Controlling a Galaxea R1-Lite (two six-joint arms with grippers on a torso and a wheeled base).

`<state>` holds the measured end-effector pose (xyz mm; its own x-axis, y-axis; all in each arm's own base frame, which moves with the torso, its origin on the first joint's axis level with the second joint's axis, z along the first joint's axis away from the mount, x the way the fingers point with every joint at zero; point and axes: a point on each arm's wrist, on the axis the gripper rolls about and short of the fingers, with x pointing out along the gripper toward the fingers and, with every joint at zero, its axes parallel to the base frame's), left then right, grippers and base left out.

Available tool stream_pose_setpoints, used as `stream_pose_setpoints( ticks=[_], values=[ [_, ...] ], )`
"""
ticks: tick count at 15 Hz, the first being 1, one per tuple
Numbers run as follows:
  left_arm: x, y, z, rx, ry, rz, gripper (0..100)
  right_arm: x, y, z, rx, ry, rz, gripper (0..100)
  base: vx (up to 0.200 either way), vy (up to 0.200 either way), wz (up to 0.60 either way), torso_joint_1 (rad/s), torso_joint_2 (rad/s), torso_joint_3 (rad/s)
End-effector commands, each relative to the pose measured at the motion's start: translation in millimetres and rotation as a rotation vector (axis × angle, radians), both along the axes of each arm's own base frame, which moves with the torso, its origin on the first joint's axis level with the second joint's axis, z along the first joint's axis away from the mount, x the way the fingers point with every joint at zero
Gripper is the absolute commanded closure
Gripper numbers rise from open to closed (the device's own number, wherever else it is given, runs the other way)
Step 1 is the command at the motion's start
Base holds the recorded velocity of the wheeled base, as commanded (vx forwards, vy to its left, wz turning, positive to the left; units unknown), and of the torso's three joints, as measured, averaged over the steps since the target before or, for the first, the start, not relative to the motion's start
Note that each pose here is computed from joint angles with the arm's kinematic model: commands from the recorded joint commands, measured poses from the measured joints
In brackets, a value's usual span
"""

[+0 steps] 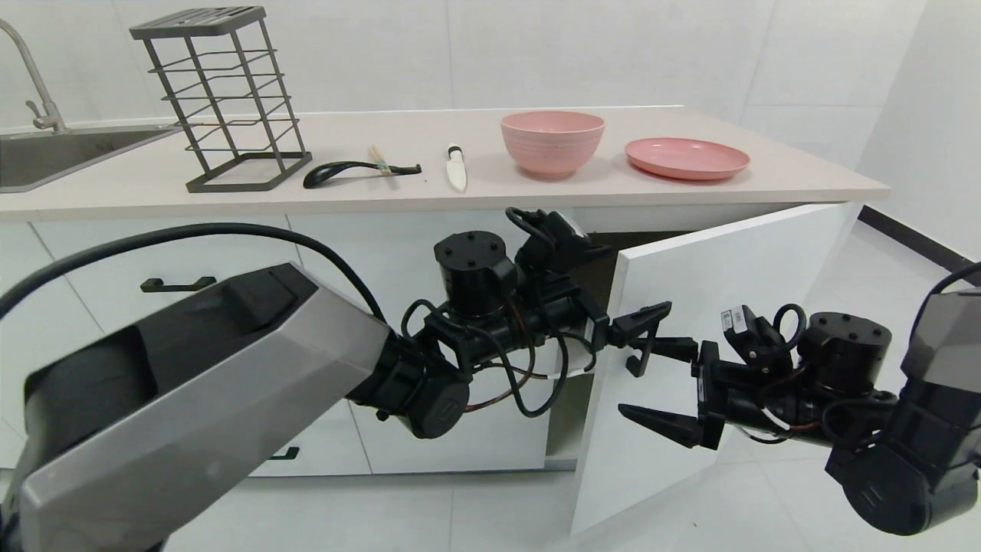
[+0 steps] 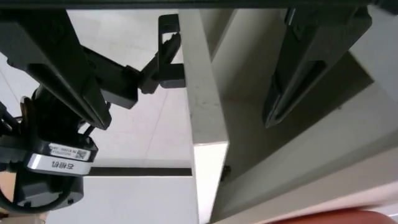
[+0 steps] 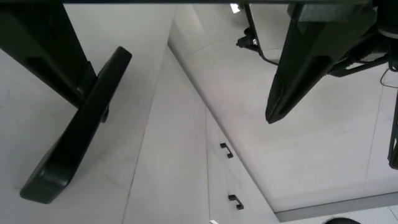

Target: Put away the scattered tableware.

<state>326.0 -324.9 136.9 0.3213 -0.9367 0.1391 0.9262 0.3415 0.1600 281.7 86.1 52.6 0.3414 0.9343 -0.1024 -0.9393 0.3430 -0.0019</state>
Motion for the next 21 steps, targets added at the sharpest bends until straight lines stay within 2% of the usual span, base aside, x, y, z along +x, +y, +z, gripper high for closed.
stream_pose_setpoints(
  ticks=[1, 6, 14, 18, 21],
  values=[
    [-5.1, -15.5, -13.1, 0.01, 0.01, -0.032, 0, 0.6, -4.6, 5.0, 0.003, -0.028, -0.023, 0, 0.0, 0.0, 0.0, 0.0, 0.0, 0.0],
    [-18.8, -27.1, -16.0, 0.017, 0.016, -0.07, 0, 3.2, -6.4, 2.7, 0.001, -0.023, -0.039, 0, 0.0, 0.0, 0.0, 0.0, 0.0, 0.0],
    [-20.8, -28.2, -14.2, 0.011, 0.011, -0.075, 0, 13.0, -55.4, -4.5, -0.013, -0.016, -0.2, 0, 0.0, 0.0, 0.0, 0.0, 0.0, 0.0],
    [-25.4, -31.5, -16.8, 0.014, 0.012, -0.085, 0, -24.7, -65.6, 20.6, -0.013, -0.035, -0.236, 0, 0.0, 0.0, 0.0, 0.0, 0.0, 0.0],
    [-36.2, -38.6, -18.4, 0.02, -0.001, -0.106, 0, -86.7, -66.4, 45.2, -0.019, -0.081, -0.235, 0, 0.0, 0.0, 0.0, 0.0, 0.0, 0.0]
  ],
)
